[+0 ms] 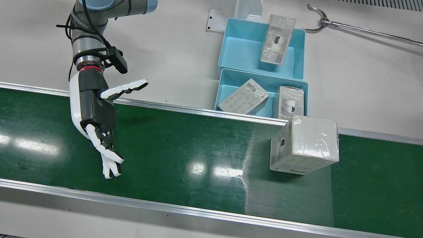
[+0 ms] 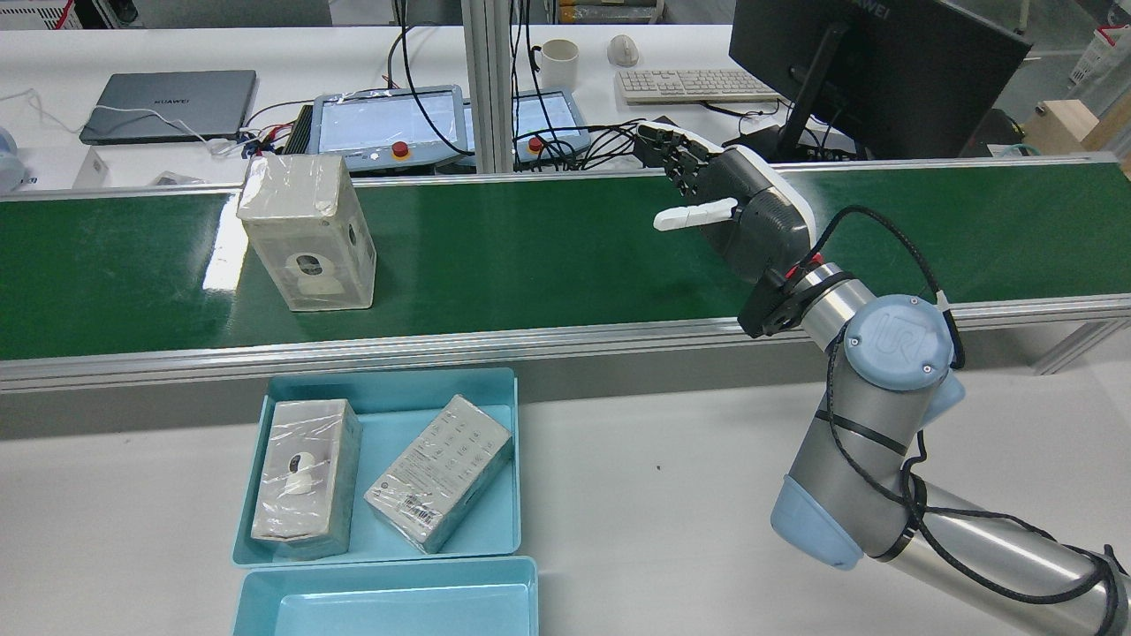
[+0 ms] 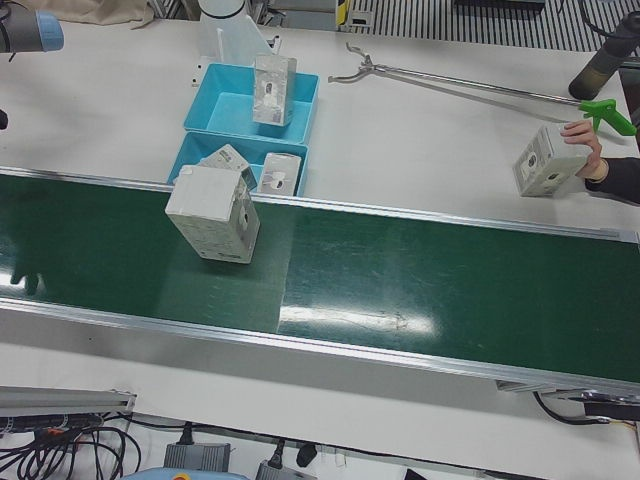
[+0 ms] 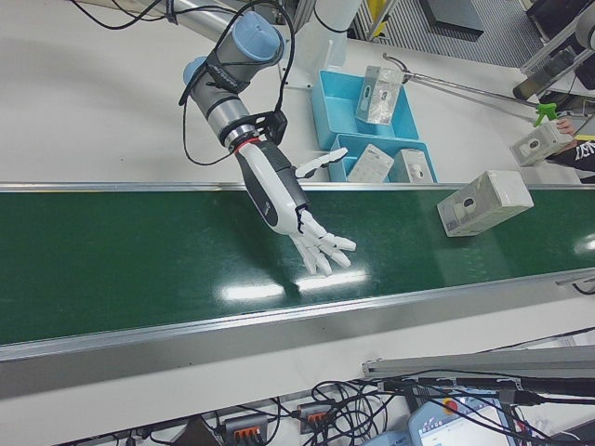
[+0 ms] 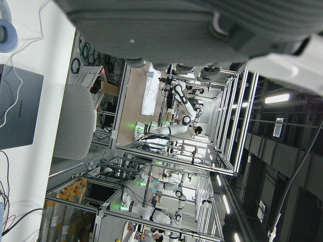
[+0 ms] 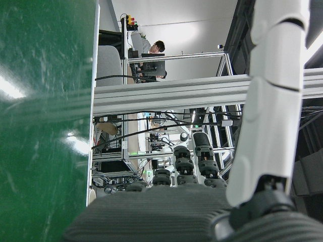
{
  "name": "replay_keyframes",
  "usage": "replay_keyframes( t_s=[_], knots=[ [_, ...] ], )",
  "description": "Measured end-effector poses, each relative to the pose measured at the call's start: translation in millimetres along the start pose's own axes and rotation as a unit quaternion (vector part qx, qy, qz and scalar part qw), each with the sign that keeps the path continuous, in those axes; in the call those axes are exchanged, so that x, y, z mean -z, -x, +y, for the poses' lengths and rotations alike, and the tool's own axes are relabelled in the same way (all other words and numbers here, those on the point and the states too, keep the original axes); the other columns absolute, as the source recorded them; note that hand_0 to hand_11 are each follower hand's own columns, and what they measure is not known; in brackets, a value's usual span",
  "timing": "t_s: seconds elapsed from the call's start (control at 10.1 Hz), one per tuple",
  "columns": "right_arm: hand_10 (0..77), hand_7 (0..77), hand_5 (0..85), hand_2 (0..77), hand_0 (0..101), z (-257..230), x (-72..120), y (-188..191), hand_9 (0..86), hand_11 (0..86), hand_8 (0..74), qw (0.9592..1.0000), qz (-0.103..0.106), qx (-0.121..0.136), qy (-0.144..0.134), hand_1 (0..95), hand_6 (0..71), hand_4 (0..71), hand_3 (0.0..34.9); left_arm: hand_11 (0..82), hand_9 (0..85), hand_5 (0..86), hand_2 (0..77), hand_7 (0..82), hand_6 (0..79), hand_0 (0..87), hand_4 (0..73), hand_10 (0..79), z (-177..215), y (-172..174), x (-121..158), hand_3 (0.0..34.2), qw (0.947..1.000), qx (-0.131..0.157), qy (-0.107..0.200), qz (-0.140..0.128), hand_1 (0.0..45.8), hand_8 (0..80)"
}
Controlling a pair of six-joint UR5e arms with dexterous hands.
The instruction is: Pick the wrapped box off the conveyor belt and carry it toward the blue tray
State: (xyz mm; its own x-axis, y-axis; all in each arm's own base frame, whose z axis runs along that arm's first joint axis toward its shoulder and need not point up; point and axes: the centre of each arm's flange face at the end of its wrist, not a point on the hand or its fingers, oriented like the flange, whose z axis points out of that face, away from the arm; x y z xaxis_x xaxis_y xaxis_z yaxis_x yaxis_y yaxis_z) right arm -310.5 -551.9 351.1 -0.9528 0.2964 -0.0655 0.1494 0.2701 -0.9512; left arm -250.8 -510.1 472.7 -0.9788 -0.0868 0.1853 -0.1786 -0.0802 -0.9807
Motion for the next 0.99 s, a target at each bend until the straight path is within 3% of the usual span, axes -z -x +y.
replay_keyframes(
  t_s=[0.6, 0.7, 0.99],
  knots=[
    [0.0, 3.3, 18.5, 6.0, 47, 0, 0.0, -1, 4.9, 0.5, 2.2, 1.0000, 0.001, -0.001, 0.000, 12.0, 3.3, 10.9, 0.0, 0.5, 0.0, 1.1, 1.1, 0.5, 0.5, 0.0, 0.0, 0.0, 0, 0, 0, 0.0, 1.0000, 0.000, 0.000, 0.000, 0.0, 0.5],
    [0.0, 3.3, 19.1, 11.4, 47, 0, 0.1, -2, 4.9, 1.1, 1.6, 1.0000, 0.001, -0.001, 0.000, 13.6, 3.3, 10.9, 0.0, 0.5, 0.0, 1.1, 1.1, 0.5, 0.5, 0.0, 0.0, 0.5, 0, 0, 0, 0.0, 1.0000, 0.000, 0.000, 0.000, 0.0, 0.5],
    [0.0, 3.3, 19.1, 6.5, 47, -4, 2.5, -13, 4.9, 1.1, 2.2, 0.9999, 0.010, 0.002, -0.004, 11.5, 3.3, 10.9, 0.0, 0.5, 0.0, 1.1, 1.1, 0.5, 0.5, 0.0, 0.0, 0.5, 0, 0, 0, 0.0, 1.0000, 0.000, 0.000, 0.000, 0.0, 0.5]
  ],
)
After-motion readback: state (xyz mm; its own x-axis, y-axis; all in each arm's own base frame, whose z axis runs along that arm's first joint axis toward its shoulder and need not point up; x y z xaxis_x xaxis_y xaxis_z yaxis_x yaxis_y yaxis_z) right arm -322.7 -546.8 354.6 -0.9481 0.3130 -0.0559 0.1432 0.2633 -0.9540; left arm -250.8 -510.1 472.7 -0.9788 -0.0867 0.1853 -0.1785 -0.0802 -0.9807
